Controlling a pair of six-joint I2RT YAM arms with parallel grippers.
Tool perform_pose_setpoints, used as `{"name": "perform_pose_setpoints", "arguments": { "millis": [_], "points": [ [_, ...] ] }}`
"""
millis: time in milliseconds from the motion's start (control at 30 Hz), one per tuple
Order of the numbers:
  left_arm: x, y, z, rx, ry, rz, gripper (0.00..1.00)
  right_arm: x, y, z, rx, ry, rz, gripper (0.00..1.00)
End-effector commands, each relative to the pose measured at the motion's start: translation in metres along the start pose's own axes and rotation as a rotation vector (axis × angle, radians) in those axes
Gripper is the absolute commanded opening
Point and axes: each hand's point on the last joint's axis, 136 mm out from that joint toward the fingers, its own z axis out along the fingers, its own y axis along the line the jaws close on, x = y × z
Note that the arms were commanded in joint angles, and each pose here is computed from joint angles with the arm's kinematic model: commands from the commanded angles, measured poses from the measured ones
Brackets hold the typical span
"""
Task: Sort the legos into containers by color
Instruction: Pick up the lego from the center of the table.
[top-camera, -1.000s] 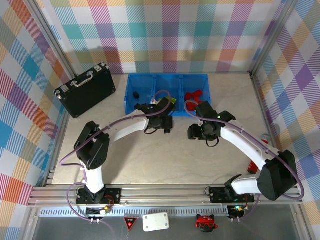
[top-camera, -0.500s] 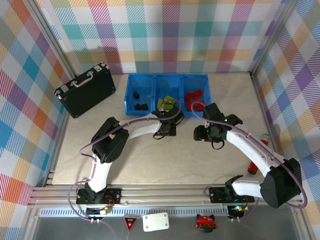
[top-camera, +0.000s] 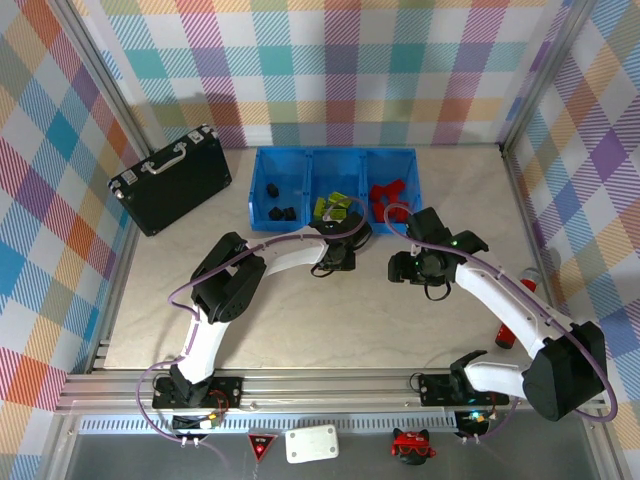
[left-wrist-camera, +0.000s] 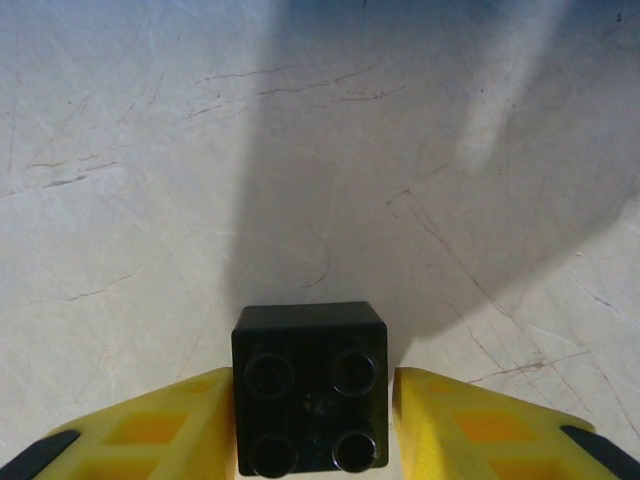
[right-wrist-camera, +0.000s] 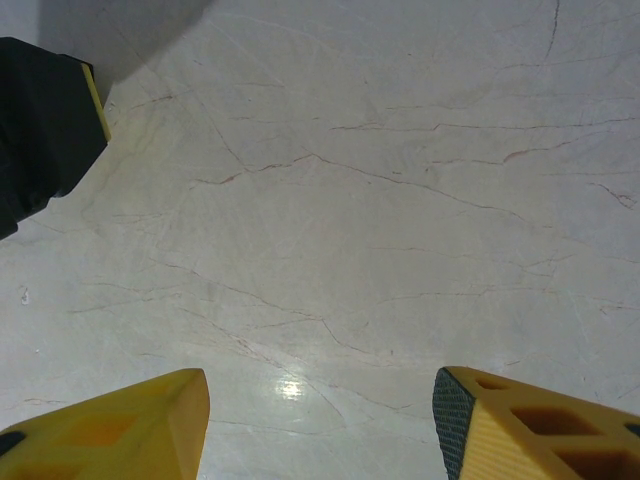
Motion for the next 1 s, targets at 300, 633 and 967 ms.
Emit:
{"name": "perform_pose_setpoints", "arguments": {
  "millis": [300, 633, 967],
  "points": [
    [0.001, -0.004, -0.006, 0.001, 0.004, 0.022, 0.34, 0.008, -0.003, -0.002, -0.012, 0.019, 0.014, 0.62],
    [-0.009, -0.002, -0.028, 0.015, -0.033, 0.033, 0.32, 0.008, -0.001, 0.000, -0.015, 0.026, 0.018, 0.62],
    [-0.037, 0.027, -0.085, 0.025, -0.122, 0.011, 0.32, 0.005, 0.002, 0.001, -0.020, 0.030, 0.019, 0.62]
  ]
}}
